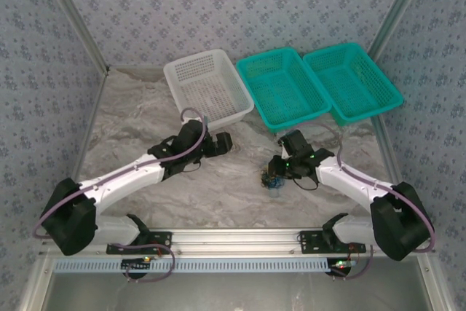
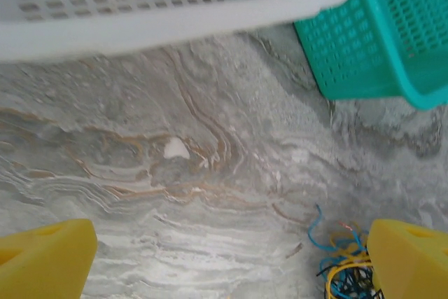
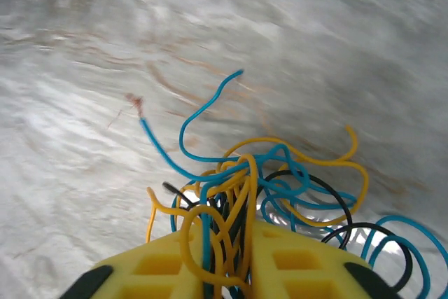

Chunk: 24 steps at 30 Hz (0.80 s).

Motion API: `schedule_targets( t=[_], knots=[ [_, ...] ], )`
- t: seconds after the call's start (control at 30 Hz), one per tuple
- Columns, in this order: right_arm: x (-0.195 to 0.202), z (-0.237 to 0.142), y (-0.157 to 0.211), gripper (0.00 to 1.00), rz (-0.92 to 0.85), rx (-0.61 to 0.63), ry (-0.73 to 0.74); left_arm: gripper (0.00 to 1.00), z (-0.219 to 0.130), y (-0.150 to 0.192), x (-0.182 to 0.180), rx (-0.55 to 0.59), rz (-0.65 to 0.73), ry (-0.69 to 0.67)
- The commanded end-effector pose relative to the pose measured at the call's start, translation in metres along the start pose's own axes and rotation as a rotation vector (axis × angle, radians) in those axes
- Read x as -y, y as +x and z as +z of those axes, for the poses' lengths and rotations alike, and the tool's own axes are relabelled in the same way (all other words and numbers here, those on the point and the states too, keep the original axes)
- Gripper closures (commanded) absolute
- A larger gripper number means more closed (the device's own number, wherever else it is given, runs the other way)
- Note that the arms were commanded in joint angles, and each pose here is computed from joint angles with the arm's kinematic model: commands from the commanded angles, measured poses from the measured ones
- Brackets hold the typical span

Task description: Untangle the cables

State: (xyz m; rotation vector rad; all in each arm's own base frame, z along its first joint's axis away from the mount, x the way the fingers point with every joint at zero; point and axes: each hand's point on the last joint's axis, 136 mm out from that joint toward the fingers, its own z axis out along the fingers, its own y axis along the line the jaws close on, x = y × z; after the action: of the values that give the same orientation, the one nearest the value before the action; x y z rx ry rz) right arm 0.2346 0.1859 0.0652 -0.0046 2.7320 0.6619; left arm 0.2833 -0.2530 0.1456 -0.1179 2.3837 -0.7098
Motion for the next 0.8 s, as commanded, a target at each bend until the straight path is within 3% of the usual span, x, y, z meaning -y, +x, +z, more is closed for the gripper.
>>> schedule_targets(
  t=[0.0,0.2,0.37,0.77],
  knots=[
    [-0.045,0.001,-0.021,0.86,-0.073,0.074,-0.224,0.01,0.001,-0.001,0.026,-0.024,0.006,0.098],
    [-0.066,0.007,-0.032,0.92,-0.111,0.098,-0.379,0.01,0.01,0.017,0.042,-0.11,0.06,0.2],
    [-0.062,0.013,-0.037,0.94,-0.087,0.094,-0.456,0.11,0.02,0.044,0.057,-0.219,0.081,0.331],
    [-0.041,0.017,-0.035,0.95,-0.031,0.062,-0.481,0.51,0.041,0.082,0.057,-0.393,0.052,0.378]
  ],
)
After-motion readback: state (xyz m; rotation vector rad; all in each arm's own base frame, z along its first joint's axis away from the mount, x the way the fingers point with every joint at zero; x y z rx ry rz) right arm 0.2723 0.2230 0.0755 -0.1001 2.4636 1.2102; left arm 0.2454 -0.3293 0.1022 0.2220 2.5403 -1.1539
